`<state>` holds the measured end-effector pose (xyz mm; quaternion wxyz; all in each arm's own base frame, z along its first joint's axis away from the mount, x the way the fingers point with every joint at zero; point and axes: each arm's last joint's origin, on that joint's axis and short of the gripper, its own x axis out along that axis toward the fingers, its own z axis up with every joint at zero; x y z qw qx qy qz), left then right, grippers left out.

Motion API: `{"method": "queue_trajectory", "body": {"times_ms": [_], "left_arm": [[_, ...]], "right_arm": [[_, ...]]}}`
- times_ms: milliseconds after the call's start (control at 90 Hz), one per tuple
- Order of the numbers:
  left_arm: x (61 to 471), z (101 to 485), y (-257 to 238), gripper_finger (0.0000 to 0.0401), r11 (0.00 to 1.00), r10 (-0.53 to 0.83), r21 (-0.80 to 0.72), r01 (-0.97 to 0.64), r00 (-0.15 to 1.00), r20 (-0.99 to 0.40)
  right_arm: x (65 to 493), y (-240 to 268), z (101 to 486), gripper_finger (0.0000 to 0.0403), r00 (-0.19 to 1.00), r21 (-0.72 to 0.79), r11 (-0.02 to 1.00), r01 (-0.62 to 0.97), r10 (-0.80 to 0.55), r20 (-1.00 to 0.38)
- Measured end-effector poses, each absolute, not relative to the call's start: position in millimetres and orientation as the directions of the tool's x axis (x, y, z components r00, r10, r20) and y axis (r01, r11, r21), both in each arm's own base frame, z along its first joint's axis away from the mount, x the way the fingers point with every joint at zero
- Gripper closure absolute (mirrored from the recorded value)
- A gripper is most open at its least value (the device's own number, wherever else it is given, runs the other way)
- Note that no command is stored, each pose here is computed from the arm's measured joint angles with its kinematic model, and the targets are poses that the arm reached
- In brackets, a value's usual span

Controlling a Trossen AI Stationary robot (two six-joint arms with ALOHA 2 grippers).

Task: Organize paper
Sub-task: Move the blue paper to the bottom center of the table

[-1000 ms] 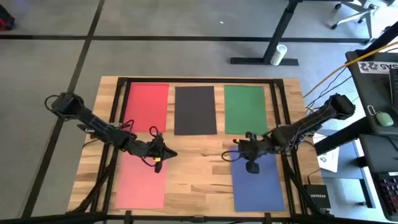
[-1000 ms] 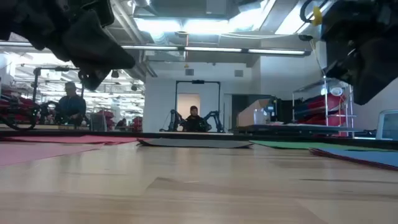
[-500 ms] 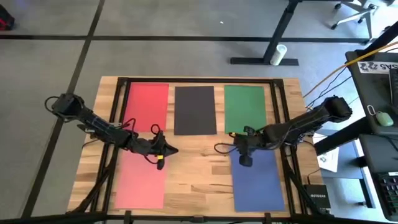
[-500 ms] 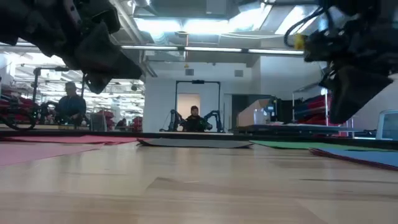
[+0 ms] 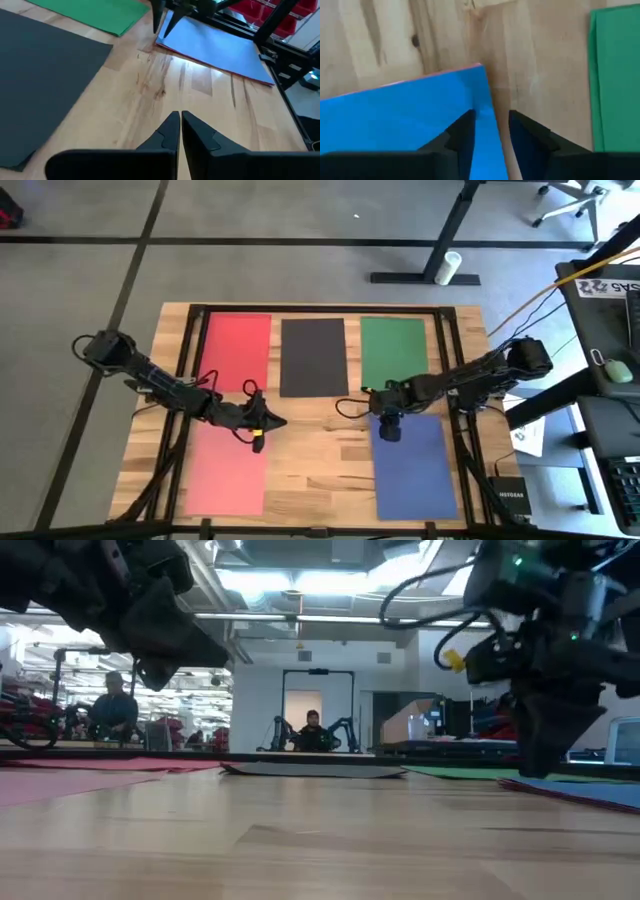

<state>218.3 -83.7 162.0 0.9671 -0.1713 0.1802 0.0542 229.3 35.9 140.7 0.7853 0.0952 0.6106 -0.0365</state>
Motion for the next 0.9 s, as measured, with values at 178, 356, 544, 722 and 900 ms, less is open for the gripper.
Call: {"method": "queue_trajectory", "body": {"times_ms": [178, 356, 544, 722, 900], "left_arm": [[218.4, 162.1, -83.8, 0.0401, 0.937, 0.043, -0.309, -0.165, 0.929, -0.367], [218.3, 162.2, -83.8, 0.0401, 0.937, 0.043, -0.309, -0.165, 0.930, -0.366], [218.3, 162.2, -83.8, 0.0401, 0.937, 0.043, -0.309, -0.165, 0.930, -0.366], [218.3, 162.2, -83.8, 0.0401, 0.937, 0.043, -0.309, -0.165, 0.929, -0.366], [218.3, 162.2, -83.8, 0.0401, 0.938, 0.043, -0.307, -0.164, 0.930, -0.366]], "right_arm": [[229.3, 37.9, 139.7, 0.0298, 0.242, 0.134, 0.983, 0.125, 0.100, -0.965], [229.1, 38.0, 139.6, 0.0358, 0.239, 0.135, 0.983, 0.124, 0.103, -0.966], [229.0, 38.0, 139.6, 0.0393, 0.238, 0.133, 0.984, 0.117, 0.103, -0.966], [228.5, 38.3, 141.4, 0.0402, 0.243, 0.142, 0.985, 0.102, 0.114, -0.963], [227.5, 39.2, 147.3, 0.0402, 0.263, 0.180, 0.980, 0.089, 0.151, -0.953]]}}
